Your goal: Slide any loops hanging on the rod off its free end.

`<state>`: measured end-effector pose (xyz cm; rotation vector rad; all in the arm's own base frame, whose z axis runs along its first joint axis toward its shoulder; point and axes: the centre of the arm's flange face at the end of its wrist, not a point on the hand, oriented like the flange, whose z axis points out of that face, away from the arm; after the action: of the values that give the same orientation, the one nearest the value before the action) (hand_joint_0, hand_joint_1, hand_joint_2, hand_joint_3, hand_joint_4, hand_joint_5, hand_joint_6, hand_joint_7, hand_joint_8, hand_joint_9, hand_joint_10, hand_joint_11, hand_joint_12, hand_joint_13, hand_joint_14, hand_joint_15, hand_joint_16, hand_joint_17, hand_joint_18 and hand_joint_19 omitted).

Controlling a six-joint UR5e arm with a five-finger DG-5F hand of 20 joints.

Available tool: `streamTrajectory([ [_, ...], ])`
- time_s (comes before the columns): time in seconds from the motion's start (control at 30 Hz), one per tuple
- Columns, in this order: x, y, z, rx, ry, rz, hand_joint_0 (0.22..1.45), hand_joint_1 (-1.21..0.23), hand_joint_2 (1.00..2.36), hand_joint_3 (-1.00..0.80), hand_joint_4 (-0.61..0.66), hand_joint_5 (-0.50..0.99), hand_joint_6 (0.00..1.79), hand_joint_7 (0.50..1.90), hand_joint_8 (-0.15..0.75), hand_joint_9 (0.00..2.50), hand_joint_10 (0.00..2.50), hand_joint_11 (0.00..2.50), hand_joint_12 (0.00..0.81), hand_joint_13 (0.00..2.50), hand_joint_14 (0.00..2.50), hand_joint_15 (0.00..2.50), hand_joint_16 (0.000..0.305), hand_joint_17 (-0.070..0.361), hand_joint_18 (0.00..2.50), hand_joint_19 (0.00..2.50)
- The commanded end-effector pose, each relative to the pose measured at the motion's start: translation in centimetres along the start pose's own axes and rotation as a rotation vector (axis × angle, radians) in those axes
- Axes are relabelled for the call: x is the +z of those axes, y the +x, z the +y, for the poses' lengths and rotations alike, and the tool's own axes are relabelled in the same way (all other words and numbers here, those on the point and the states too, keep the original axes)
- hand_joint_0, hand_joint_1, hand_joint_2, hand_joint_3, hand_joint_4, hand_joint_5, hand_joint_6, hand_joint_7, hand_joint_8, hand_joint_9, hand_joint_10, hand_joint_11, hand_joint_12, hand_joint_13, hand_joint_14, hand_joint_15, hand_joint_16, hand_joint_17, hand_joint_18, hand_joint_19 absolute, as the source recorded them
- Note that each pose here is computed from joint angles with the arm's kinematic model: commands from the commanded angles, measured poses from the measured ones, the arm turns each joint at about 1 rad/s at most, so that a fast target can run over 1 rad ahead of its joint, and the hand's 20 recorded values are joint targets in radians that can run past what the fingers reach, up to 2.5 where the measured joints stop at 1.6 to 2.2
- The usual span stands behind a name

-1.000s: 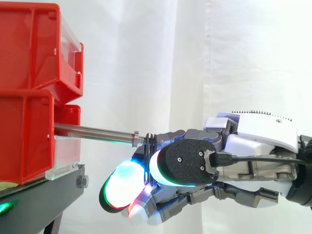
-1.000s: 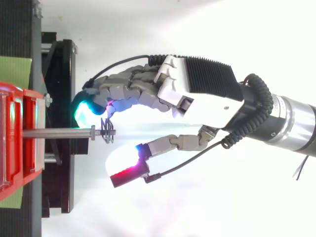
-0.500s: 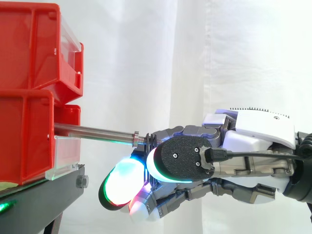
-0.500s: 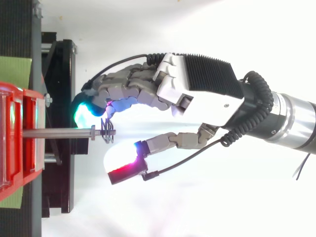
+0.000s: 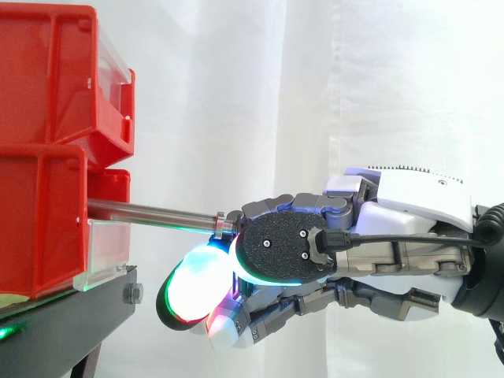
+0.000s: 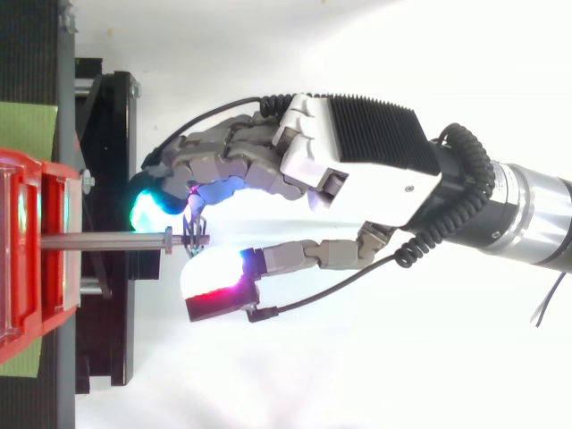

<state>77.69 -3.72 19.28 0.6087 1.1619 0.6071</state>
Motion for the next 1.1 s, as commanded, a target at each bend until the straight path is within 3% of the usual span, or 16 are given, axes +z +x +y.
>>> streamTrajectory([
  [0.0, 0.03, -0.12, -0.01, 0.001, -0.003, 0.003, 0.58, -0.63, 1.02, -0.24, 0.2, -0.17, 0.91, 0.9, 0.29, 0.79, 0.02, 0.45, 0.366, 0.59, 0.01, 0.3, 0.051, 0.115, 0.64, 0.37],
  [0.17, -0.24, -0.1, -0.5, -0.007, 0.009, 0.023, 0.58, -0.64, 1.02, -0.25, 0.2, -0.17, 0.91, 0.89, 0.292, 0.79, 0.02, 0.45, 0.367, 0.59, 0.01, 0.3, 0.051, 0.115, 0.65, 0.37],
  [0.27, -0.39, -0.15, -0.76, -0.012, 0.021, 0.04, 0.57, -0.64, 1.01, -0.35, 0.2, -0.17, 0.87, 0.89, 0.29, 0.79, 0.02, 0.44, 0.371, 0.59, 0.01, 0.3, 0.052, 0.116, 0.65, 0.38],
  [0.5, -0.47, -0.33, -0.93, -0.015, 0.026, 0.043, 0.54, -0.63, 1.0, -0.48, 0.21, -0.16, 0.79, 0.9, 0.289, 0.75, 0.02, 0.42, 0.374, 0.58, 0.01, 0.29, 0.054, 0.121, 0.64, 0.38],
  [0.8, -0.44, -0.73, -0.31, -0.02, 0.011, 0.068, 0.53, -0.63, 1.0, -0.48, 0.21, -0.15, 0.74, 0.95, 0.291, 0.75, 0.02, 0.41, 0.374, 0.57, 0.01, 0.29, 0.054, 0.122, 0.64, 0.38],
  [1.07, -0.44, -0.73, -0.31, -0.02, 0.011, 0.068, 0.55, -0.64, 1.01, -0.43, 0.2, -0.15, 0.79, 0.94, 0.291, 0.76, 0.02, 0.42, 0.371, 0.58, 0.01, 0.3, 0.053, 0.119, 0.64, 0.38],
])
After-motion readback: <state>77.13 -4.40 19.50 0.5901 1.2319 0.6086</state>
